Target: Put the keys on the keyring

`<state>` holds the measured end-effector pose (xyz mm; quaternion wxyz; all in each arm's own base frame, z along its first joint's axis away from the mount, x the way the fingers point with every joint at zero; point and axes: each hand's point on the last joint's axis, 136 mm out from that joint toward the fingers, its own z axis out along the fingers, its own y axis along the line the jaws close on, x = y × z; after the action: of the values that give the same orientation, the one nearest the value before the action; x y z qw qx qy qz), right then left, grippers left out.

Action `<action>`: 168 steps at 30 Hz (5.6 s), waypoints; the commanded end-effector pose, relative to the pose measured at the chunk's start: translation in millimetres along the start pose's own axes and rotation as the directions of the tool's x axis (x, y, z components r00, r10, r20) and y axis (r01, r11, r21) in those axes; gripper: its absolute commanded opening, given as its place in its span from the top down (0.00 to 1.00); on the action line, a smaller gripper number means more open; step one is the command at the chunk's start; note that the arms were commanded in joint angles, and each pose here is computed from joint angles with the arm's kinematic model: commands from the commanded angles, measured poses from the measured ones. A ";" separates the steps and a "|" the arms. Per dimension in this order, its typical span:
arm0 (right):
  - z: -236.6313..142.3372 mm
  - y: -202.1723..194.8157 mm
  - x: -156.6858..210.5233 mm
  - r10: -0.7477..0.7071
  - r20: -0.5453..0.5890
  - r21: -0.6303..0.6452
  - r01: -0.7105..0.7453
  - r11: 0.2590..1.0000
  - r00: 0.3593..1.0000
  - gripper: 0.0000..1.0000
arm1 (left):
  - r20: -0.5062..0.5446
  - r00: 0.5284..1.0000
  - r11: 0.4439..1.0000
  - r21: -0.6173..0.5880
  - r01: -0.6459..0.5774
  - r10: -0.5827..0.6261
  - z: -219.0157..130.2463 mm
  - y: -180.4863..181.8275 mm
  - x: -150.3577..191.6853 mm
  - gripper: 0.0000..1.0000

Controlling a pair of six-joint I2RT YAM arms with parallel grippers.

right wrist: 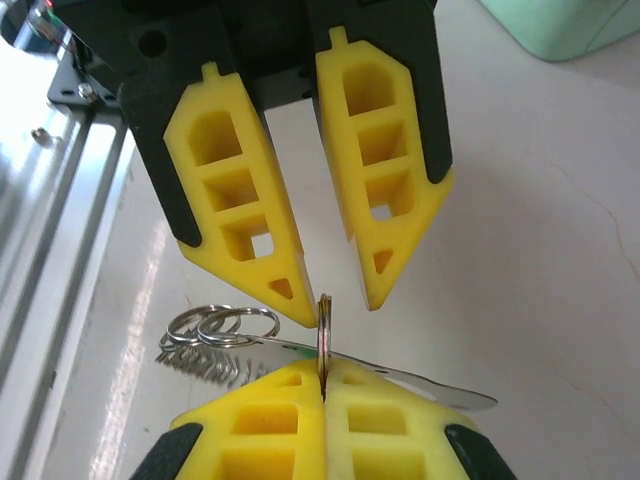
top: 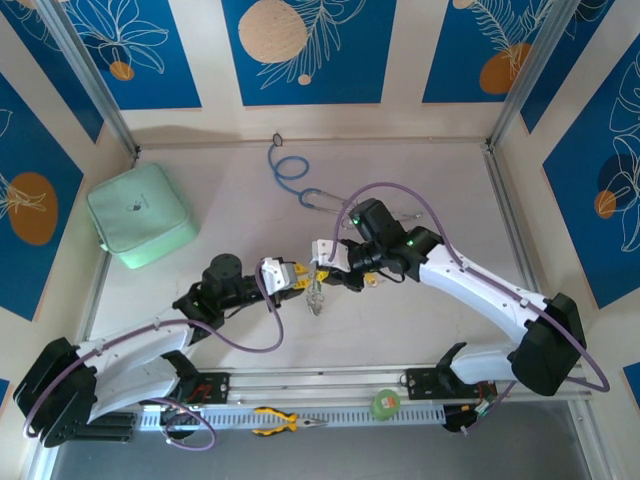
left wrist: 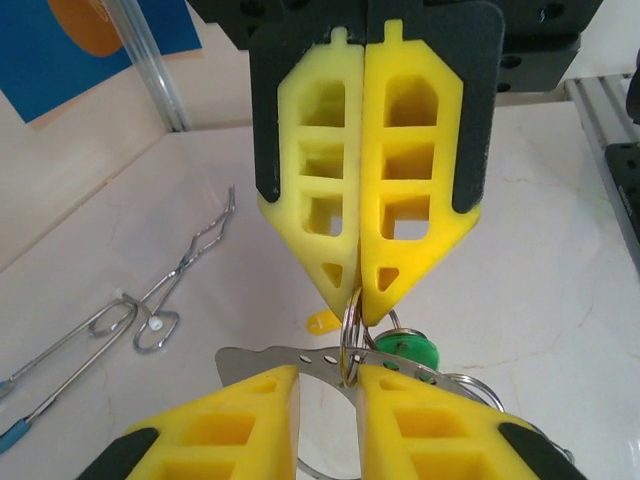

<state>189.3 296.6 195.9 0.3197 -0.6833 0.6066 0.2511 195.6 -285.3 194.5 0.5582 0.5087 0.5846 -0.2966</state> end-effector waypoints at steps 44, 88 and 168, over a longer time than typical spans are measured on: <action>-10.2 9.1 -25.7 0.128 0.266 -0.105 -0.103 0.989 0.956 0.81 | 0.281 0.959 0.997 0.076 0.009 -0.030 -14.2 -13.0 -53.8 1.00; -20.4 -3.9 -33.3 0.035 0.134 0.034 -0.040 0.999 0.990 0.71 | 0.140 0.990 0.997 0.071 -0.001 -0.009 -4.7 -10.1 -32.0 1.00; -4.9 -2.2 -16.9 -0.095 -0.095 0.030 0.098 0.995 0.991 1.00 | 0.019 0.998 0.998 0.020 -0.058 0.058 -2.9 -0.9 -15.5 0.73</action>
<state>189.0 301.3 201.4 0.3081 -0.7033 0.6074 0.2039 192.4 -283.5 201.0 0.5634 0.5195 0.5721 -0.2922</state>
